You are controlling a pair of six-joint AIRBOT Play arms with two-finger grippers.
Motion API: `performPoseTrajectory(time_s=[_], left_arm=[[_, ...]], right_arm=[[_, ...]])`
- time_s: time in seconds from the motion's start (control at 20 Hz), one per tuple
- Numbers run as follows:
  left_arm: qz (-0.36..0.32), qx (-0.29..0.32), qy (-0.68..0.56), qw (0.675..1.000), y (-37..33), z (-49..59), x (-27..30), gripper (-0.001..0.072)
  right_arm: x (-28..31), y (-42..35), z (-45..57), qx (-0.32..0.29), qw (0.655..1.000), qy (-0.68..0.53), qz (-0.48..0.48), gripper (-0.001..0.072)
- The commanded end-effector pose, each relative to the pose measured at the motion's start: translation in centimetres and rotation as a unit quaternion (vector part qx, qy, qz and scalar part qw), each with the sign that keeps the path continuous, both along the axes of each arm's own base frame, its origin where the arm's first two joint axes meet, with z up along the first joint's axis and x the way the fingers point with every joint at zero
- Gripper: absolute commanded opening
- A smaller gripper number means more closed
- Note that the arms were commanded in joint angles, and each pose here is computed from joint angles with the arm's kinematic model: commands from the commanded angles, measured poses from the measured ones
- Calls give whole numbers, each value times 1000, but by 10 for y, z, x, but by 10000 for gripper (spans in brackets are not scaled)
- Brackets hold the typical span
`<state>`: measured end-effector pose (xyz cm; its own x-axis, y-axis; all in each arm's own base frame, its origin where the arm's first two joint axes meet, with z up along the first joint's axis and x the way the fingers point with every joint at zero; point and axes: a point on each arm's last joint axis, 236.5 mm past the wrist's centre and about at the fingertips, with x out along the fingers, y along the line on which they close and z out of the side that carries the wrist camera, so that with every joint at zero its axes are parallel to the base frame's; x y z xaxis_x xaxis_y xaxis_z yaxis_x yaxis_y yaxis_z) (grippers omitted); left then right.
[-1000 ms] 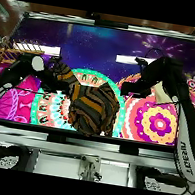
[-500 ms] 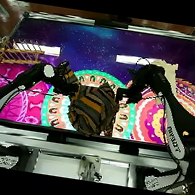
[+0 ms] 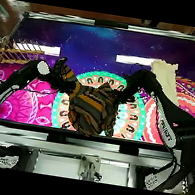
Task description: Fold the shirts.
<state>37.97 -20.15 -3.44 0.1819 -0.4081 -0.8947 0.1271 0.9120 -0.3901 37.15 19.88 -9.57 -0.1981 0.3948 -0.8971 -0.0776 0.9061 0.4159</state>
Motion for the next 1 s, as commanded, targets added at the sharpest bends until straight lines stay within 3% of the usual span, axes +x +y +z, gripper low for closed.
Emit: performPoseTrajectory(time_s=[0.0,0.15,0.3,0.5,0.6,0.65,0.8,0.95], left_arm=[[-32,-1,-42,999,-1,22,7,59],[-68,-13,-148,987,-11,95,37,59],[-82,-41,-324,941,-19,250,62,59],[-65,-96,-557,822,-4,492,5,59],[-53,-115,-630,766,14,564,-46,59],[-46,-123,-644,754,21,579,-66,59],[-35,-140,-623,769,30,568,-98,59],[-53,-111,-571,812,29,520,-96,59]], right_arm=[[5,10,9,26,999,-18,5,75],[21,14,71,53,990,-120,60,75],[43,17,195,74,948,-293,98,75],[23,8,428,114,817,-562,65,75],[-17,-4,513,146,757,-637,20,75],[-38,-10,536,159,741,-652,5,75],[-95,-17,566,194,730,-655,-11,75],[-126,-19,562,205,746,-634,-7,75]])
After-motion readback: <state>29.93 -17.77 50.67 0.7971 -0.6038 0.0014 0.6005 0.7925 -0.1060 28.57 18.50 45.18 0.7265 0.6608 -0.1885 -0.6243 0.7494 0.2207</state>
